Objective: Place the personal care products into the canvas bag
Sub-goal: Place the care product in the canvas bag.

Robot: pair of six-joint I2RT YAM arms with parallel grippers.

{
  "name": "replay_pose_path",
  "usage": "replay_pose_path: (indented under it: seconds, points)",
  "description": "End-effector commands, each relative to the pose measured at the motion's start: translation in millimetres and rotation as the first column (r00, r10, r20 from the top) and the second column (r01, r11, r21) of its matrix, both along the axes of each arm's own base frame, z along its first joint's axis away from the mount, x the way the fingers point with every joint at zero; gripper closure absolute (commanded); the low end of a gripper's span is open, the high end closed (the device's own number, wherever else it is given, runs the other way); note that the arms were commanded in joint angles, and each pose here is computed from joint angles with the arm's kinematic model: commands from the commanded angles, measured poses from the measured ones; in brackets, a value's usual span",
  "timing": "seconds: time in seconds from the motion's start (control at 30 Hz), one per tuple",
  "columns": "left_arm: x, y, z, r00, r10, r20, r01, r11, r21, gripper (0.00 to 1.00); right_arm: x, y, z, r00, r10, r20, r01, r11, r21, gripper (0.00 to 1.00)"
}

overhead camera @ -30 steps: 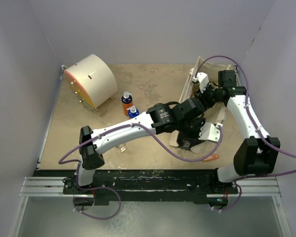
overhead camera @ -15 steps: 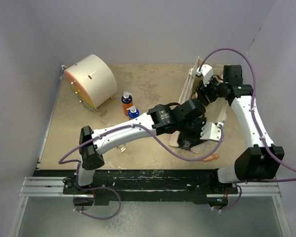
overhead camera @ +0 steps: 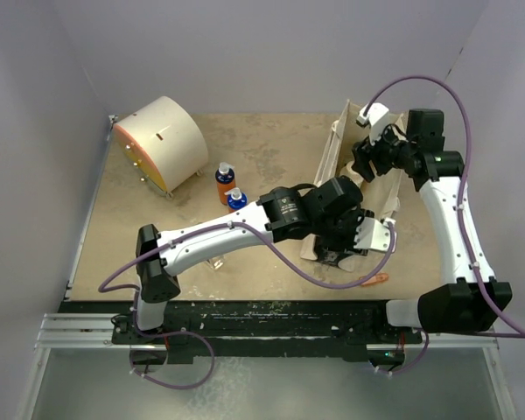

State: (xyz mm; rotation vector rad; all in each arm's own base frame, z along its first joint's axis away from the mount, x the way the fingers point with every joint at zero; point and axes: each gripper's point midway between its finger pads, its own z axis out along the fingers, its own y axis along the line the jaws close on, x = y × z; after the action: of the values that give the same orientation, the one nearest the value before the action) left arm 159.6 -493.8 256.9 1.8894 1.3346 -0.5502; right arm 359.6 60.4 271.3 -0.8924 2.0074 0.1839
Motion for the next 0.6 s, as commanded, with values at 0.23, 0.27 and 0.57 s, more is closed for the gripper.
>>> replay_pose_path:
  seconds: [0.23, 0.27, 0.57]
  points:
    - [-12.8, 20.3, 68.2, 0.999, -0.015, 0.042, 0.020, 0.992, -0.122, 0.25, -10.4, 17.8, 92.3, 0.987, -0.022, 0.160, -0.004, 0.987, 0.161, 0.31]
    - [-13.0, 23.8, 70.6, 0.998, -0.017, 0.052, 0.024, 0.993, -0.119, 0.21, -11.0, 20.6, 97.9, 0.986, -0.015, 0.169, -0.015, 0.984, 0.175, 0.31]
    - [-3.2, 68.6, 105.4, 0.996, -0.028, 0.080, 0.040, 0.988, -0.150, 0.05, -14.8, 42.1, 130.8, 0.970, 0.069, 0.232, -0.122, 0.967, 0.223, 0.31]
